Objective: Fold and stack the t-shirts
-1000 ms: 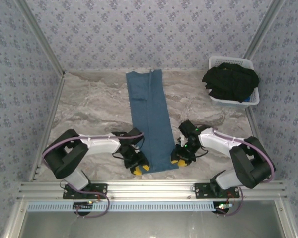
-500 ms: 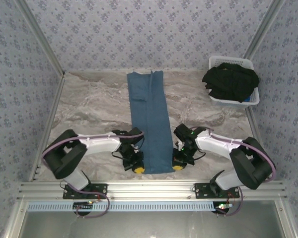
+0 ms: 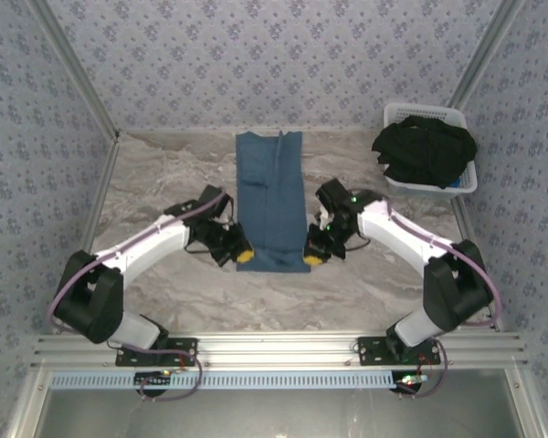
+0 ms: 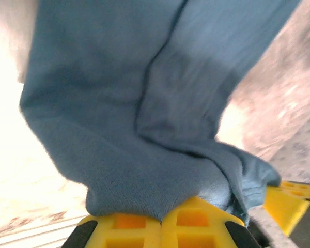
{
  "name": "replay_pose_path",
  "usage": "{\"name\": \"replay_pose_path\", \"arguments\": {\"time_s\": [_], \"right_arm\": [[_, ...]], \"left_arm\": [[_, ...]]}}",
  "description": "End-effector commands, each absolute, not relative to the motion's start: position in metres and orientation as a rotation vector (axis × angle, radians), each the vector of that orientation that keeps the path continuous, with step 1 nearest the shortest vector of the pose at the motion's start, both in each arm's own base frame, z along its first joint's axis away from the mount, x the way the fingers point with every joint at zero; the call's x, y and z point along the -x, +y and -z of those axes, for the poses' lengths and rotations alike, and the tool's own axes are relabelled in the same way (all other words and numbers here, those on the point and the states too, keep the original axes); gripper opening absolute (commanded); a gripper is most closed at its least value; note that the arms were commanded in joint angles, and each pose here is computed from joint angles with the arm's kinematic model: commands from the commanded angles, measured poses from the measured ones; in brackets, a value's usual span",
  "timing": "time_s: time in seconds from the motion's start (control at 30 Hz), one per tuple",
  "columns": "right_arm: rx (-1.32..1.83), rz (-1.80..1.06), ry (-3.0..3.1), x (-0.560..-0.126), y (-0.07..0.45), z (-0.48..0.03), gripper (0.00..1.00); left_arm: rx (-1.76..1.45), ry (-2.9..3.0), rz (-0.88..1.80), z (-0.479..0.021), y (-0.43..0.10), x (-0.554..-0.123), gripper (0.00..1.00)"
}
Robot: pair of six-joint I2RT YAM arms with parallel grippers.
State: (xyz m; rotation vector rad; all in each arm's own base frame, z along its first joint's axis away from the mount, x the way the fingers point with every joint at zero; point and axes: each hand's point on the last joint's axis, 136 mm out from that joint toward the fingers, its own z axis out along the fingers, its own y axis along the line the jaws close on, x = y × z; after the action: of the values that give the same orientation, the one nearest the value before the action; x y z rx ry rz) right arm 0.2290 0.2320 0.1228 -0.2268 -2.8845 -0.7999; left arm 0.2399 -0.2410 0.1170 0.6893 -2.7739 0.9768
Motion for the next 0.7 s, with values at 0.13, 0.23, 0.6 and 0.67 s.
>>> {"name": "replay_pose_path", "arguments": {"time_s": [0.13,0.23,0.6,0.67], "right_arm": [[0.291,0.830,-2.993,-0.334,0.231,-0.137,0.00],[0.324,0.882,-2.990,-0.378,0.238,-0.127,0.00],[0.389,0.738,-3.158,-0.440,0.215,-0.108,0.54],[0.382,0.724,-3.189,-0.422,0.212,-0.112,0.53]], "left_arm": [[-0.735,-2.854,-1.101,-0.139,-0.232,-0.347,0.00],[-0.764,-2.875,-1.085,-0.129,-0.226,-0.389,0.00],[-0.723,-2.946,-1.025,-0.116,-0.211,-0.435,0.86],[-0.756,-2.929,-1.012,-0.111,-0.203,-0.406,0.79]]}}
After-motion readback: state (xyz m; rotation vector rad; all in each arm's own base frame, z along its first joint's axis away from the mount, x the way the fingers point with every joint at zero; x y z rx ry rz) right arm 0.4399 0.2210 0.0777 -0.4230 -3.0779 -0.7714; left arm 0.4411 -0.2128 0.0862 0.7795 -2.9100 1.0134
